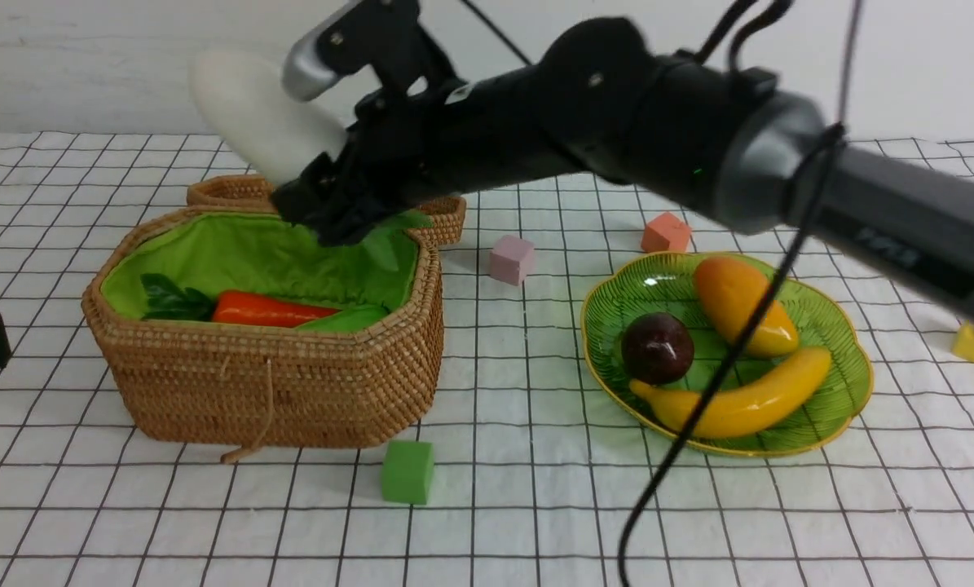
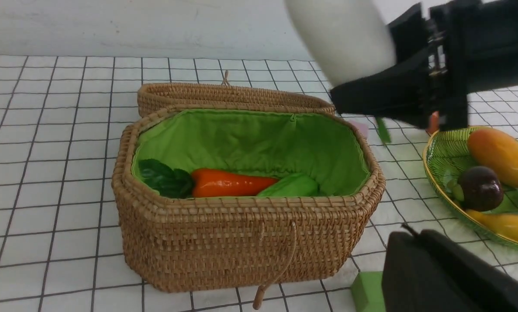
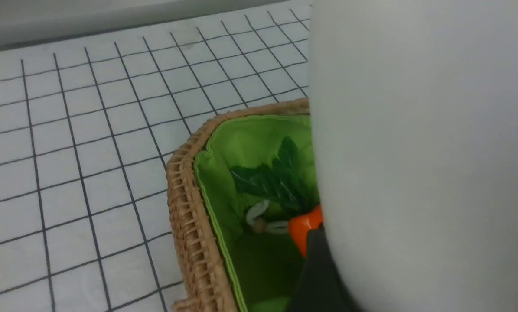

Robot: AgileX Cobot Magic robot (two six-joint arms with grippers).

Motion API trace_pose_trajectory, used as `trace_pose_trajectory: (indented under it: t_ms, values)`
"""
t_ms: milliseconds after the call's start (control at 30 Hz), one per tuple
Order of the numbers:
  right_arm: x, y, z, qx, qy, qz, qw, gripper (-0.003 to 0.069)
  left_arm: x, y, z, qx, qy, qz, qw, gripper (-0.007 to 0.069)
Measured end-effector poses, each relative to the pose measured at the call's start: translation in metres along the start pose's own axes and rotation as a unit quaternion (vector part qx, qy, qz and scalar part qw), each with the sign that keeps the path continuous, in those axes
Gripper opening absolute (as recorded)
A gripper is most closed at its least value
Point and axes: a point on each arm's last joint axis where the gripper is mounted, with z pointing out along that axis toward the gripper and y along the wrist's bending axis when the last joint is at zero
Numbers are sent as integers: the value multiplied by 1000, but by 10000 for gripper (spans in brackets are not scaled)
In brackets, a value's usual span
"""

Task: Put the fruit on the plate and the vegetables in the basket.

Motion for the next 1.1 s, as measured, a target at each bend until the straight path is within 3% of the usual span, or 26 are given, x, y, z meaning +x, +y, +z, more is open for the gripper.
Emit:
trace_pose_trajectory:
  t_ms: [100, 233, 367, 533, 733, 767, 833, 967, 1100]
  values:
    - [13, 0, 16, 3, 8, 2, 1000, 539, 0, 0, 0, 0, 0, 0, 1000, -10]
    - [13, 0, 16, 0, 10, 2, 1000, 638, 0, 0, 0, 0, 0, 0, 1000, -10]
    - [-18, 3, -17, -14, -2, 5, 1000, 666, -1, -1, 0, 7, -6, 0, 1000, -10]
    - [-63, -1, -95, -13, 7, 22, 1000, 533, -5, -6, 0, 33, -28, 0, 999, -10]
    - [-81, -12, -204, 44, 107, 92, 989, 222, -12, -15, -2, 83, -68, -2, 994, -10]
    - [-76, -17, -224, 68, 146, 116, 980, 132, -13, -18, -2, 98, -80, -1, 992, -10]
    - [-69, -26, -247, 113, 182, 152, 965, 28, -13, -22, -3, 126, -98, 0, 987, -10]
    - [-55, -34, -277, 180, 201, 201, 942, -7, -1, -24, -11, 174, -129, -13, 976, -10]
    - [-34, -16, -308, 210, 222, 233, 923, -2, 20, -17, -23, 205, -153, -32, 966, -10]
